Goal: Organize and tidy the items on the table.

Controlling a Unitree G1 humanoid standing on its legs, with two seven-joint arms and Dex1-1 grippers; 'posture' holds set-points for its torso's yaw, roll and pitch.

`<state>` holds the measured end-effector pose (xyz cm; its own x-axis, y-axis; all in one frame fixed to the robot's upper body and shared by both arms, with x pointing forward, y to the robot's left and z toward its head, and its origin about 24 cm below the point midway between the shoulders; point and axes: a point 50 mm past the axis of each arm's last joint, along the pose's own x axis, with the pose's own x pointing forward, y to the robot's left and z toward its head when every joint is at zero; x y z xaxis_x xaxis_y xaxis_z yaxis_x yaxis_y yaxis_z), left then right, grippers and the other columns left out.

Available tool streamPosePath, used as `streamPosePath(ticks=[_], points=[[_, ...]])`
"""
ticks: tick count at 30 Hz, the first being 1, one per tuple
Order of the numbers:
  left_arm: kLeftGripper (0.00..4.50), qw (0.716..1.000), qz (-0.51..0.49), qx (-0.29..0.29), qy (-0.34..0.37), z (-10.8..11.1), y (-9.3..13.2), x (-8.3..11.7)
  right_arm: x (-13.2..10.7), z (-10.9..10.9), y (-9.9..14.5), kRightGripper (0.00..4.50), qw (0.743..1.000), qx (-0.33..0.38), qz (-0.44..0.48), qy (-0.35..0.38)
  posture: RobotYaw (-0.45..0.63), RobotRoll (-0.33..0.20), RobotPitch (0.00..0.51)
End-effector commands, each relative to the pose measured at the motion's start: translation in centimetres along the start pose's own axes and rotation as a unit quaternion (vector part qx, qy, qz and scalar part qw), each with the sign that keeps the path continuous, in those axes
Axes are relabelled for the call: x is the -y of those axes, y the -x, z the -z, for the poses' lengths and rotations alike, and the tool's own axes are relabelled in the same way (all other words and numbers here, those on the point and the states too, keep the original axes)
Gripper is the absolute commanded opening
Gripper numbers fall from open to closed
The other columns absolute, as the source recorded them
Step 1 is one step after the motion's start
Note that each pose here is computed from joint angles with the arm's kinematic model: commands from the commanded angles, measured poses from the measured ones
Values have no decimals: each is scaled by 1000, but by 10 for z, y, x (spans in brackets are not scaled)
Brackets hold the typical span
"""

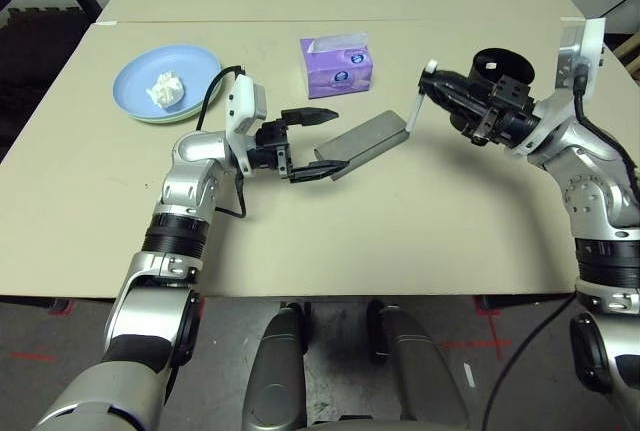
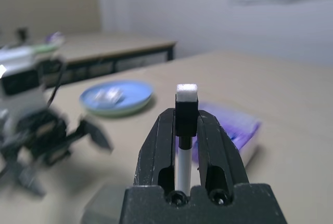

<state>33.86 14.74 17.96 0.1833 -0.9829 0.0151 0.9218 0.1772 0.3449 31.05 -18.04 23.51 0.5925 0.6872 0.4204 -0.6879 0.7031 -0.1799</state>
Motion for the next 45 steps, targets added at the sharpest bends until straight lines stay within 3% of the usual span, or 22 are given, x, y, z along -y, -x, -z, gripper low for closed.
streamPosePath(ticks=[1, 7, 20, 32, 45], points=[[4500, 1000, 10, -5, -7, 0, -3, 0, 11, -9, 5, 429, 995, 32, 88, 22, 73, 0, 201], [4500, 1000, 8, -5, -8, 0, -3, -1, 19, -12, 7, 429, 975, 73, 207, 36, 67, 0, 201], [4500, 1000, 8, -5, -8, 1, -2, -1, 39, -23, 16, 429, 933, 114, 332, 74, 68, 0, 196], [4500, 1000, 3, -14, -15, 1, -3, -2, 36, 6, 31, 429, 939, 8, 344, 29, 68, 0, 195], [4500, 1000, -26, -8, -4, 2, -2, -5, 39, 11, 31, 429, 938, -29, 344, 32, 75, 0, 194]])
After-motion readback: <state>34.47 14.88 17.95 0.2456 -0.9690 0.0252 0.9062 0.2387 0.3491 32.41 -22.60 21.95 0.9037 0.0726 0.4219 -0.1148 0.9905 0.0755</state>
